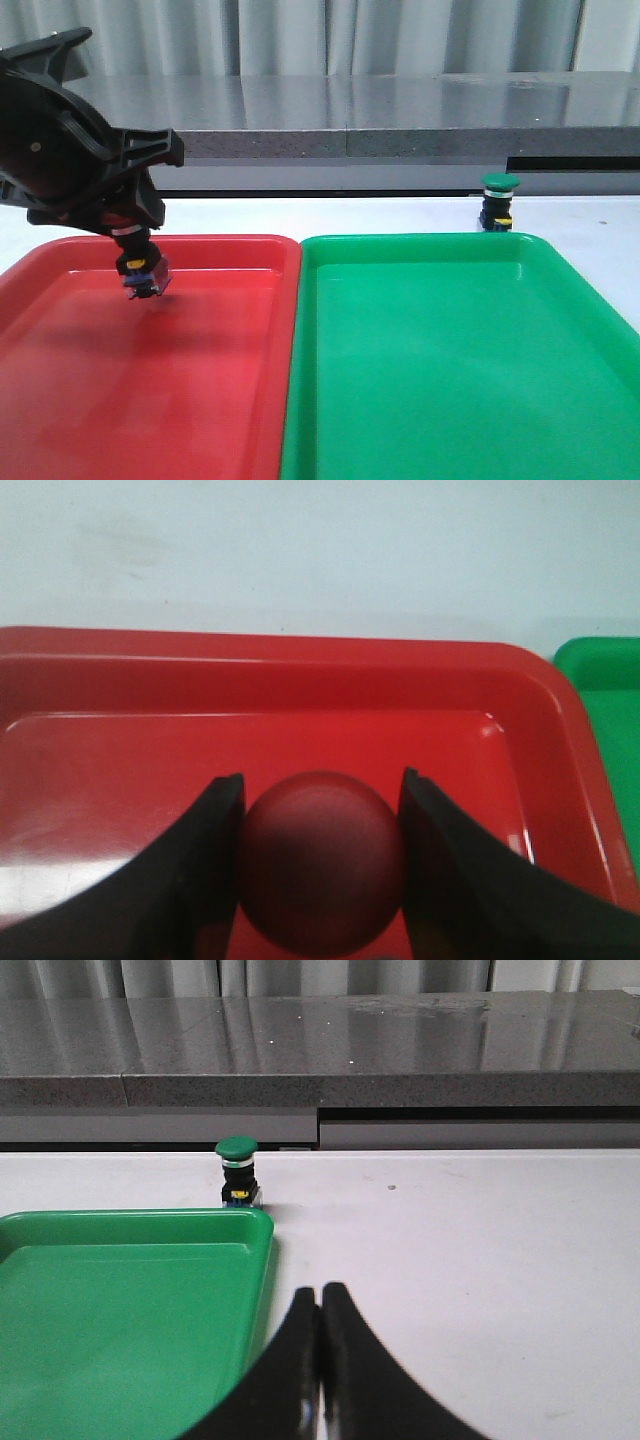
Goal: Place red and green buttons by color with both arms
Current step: 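Carry the red button with the left gripper and lower it into the red tray, then open the left gripper and raise it away from the button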
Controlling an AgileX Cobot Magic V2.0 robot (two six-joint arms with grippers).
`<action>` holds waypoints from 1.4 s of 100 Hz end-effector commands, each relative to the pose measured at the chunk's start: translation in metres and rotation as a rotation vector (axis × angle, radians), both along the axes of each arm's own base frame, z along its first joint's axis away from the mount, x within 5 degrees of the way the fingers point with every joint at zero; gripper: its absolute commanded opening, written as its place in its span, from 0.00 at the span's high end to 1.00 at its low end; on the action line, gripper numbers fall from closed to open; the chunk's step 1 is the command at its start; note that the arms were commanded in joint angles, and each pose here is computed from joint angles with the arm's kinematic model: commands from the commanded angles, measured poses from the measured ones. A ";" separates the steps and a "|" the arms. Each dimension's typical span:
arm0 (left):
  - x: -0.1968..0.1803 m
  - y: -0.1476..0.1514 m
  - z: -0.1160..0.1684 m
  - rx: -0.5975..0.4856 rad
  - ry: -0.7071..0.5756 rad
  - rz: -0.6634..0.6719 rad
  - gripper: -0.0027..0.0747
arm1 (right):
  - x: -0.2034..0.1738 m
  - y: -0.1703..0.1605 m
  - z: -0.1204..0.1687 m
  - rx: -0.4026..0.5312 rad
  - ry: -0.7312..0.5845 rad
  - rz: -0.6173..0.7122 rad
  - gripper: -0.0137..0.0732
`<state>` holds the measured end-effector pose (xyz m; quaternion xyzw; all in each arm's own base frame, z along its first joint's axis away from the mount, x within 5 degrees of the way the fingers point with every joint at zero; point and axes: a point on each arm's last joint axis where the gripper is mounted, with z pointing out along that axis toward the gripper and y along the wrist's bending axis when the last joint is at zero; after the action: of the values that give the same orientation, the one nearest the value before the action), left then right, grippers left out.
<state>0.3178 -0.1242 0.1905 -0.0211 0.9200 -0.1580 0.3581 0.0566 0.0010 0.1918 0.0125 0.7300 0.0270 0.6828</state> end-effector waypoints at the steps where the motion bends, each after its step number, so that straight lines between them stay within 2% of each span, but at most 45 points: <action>1: 0.006 -0.005 0.020 -0.037 -0.114 0.008 0.82 | -0.002 0.000 0.014 -0.017 -0.123 -0.003 0.92; 19: 0.007 -0.006 0.014 -0.029 -0.086 0.005 0.81 | -0.002 0.000 0.014 -0.017 -0.123 -0.003 0.92; 31: 0.007 -0.006 0.014 -0.029 -0.086 0.005 0.75 | -0.002 0.000 0.014 -0.017 -0.123 -0.003 0.92; 62: 0.005 -0.006 0.012 -0.024 -0.064 0.000 0.38 | -0.002 0.000 0.014 -0.017 -0.123 -0.003 0.92; 71: 0.005 -0.006 0.013 -0.025 -0.065 0.000 0.31 | -0.002 0.000 0.014 -0.017 -0.123 -0.003 0.92; 140: 0.004 -0.005 0.020 -0.038 -0.076 0.004 0.30 | -0.002 0.000 0.014 -0.017 -0.123 -0.003 0.92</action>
<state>0.3184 -0.1249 0.1814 -0.0219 0.9275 -0.1537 0.3400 0.0566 0.0010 0.1918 0.0125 0.7300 0.0270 0.6828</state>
